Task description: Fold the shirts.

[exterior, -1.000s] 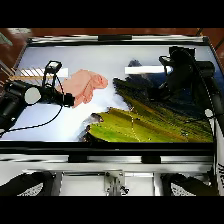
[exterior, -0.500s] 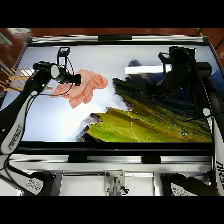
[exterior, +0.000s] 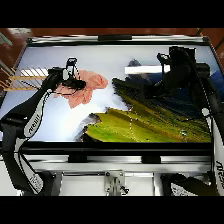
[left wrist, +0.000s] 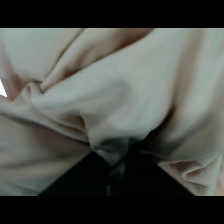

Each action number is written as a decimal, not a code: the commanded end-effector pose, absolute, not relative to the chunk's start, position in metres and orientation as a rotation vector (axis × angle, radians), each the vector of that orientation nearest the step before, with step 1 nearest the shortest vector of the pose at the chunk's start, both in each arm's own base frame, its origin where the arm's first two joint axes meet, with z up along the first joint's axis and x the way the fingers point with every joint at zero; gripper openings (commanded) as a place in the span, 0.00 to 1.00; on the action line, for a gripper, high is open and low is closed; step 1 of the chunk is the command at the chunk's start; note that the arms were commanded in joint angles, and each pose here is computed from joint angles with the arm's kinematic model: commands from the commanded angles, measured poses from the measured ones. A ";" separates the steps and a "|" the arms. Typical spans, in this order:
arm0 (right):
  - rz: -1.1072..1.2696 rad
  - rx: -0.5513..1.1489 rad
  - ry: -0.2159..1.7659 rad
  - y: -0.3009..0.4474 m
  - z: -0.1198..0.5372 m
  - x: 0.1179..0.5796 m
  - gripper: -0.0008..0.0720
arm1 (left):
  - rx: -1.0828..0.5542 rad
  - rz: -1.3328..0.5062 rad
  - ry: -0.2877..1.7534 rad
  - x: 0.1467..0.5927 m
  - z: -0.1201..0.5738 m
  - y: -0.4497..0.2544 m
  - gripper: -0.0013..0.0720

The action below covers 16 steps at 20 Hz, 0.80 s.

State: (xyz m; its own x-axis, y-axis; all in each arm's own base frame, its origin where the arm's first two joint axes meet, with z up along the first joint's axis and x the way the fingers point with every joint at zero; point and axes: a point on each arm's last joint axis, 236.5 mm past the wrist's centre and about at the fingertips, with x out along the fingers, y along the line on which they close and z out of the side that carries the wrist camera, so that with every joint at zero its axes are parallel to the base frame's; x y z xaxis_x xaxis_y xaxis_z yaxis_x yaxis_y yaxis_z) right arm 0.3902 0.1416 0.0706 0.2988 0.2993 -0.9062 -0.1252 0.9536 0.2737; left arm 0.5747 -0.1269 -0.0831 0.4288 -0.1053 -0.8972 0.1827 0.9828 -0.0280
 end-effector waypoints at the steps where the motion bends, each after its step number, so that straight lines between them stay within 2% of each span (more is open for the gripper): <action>1: 0.288 0.163 1.234 0.143 0.071 0.390 0.73 | 0.060 -0.182 1.125 0.573 -0.064 -0.127 0.07; 4: 0.283 0.154 1.151 0.139 0.090 0.399 0.73 | 0.057 -0.212 0.977 0.582 0.035 -0.141 0.07; 7: 0.249 0.100 0.985 0.121 0.143 0.403 0.73 | 0.046 -0.285 0.690 0.560 0.191 -0.172 0.07; 10: 0.190 0.059 0.771 0.096 0.227 0.393 0.73 | 0.036 -0.407 0.440 0.479 0.329 -0.207 0.07; 12: 0.151 0.083 0.629 0.080 0.285 0.375 0.73 | 0.029 -0.503 0.324 0.414 0.390 -0.227 0.07; 14: 0.158 0.123 0.526 0.076 0.327 0.351 0.73 | 0.021 -0.587 0.326 0.361 0.405 -0.241 0.07; 16: 0.157 0.139 0.518 0.071 0.337 0.325 0.73 | 0.029 -0.644 0.454 0.324 0.375 -0.255 0.07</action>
State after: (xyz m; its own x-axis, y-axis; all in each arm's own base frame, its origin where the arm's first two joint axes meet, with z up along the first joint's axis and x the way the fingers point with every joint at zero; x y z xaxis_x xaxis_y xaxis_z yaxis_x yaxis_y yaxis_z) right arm 0.3591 0.0853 0.3009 0.8107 0.2040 -0.5488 -0.1388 0.9776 0.1583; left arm 0.3889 -0.2454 0.3735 0.7757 -0.5090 -0.3731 0.5208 0.8502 -0.0771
